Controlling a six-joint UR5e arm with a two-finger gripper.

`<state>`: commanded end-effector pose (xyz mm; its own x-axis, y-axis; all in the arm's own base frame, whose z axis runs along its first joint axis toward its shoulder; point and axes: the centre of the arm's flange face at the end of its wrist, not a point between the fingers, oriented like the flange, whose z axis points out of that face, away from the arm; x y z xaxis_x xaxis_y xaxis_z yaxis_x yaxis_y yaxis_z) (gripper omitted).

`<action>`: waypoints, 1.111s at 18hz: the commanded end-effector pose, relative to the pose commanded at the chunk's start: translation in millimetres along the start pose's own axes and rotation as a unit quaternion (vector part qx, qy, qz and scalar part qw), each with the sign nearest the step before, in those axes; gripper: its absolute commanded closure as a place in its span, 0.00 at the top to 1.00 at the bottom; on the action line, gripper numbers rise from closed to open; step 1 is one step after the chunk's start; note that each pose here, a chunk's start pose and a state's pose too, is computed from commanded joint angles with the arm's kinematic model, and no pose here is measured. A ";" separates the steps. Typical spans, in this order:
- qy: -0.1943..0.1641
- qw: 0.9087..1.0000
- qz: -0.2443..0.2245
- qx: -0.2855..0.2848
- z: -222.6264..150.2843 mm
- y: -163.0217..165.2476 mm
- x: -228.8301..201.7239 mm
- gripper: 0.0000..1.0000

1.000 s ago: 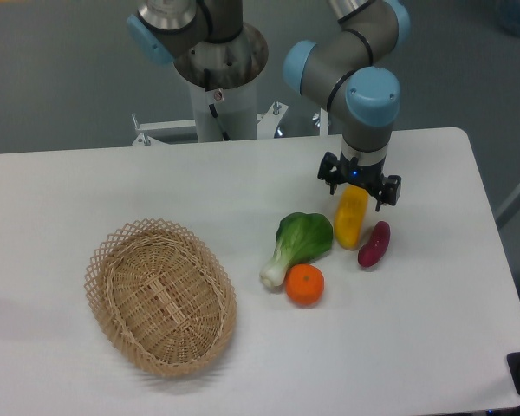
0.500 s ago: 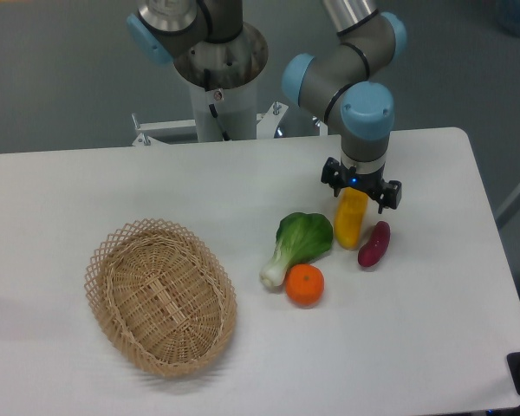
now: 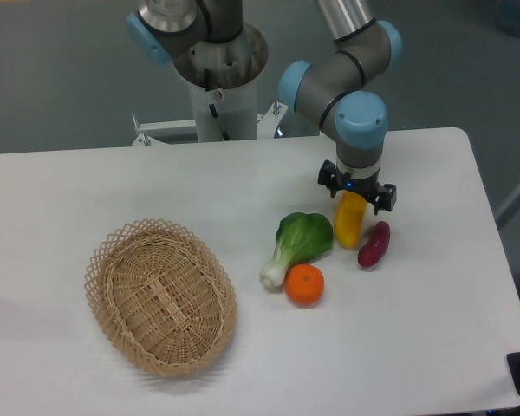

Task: Pick up the mango from the table
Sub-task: 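Lower the gripper around the yellow mango and close on it, then lift the grasped yellow mango up off the table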

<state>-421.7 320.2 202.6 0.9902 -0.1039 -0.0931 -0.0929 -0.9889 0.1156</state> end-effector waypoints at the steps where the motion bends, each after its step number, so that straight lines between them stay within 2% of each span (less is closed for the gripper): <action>1: 0.000 1.000 0.000 0.000 0.6 -0.1 -0.1 1.00; 2: 0.001 1.000 0.000 0.000 0.7 -0.8 0.4 0.96; 3: 0.000 1.000 -0.002 0.000 0.5 -0.8 0.3 0.81; 4: -0.001 1.000 0.000 0.000 -0.7 -0.8 -0.2 0.57; 5: -0.002 1.000 0.002 0.002 -2.0 -0.9 -0.7 0.44; 7: -0.003 1.000 0.003 0.001 -2.6 -0.9 -1.3 0.33; 12: -0.010 1.000 0.004 0.003 -9.2 -0.7 -6.3 0.24; 15: -0.017 1.000 0.006 0.005 -16.3 1.6 -10.2 0.24; 18: -0.045 0.999 0.024 0.016 -54.7 10.1 -22.7 0.24; 20: -0.045 0.998 0.017 0.029 -79.5 16.9 -37.1 0.24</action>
<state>-451.8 315.7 286.7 0.9732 -0.1450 -0.1784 -0.1357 -0.9887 0.0632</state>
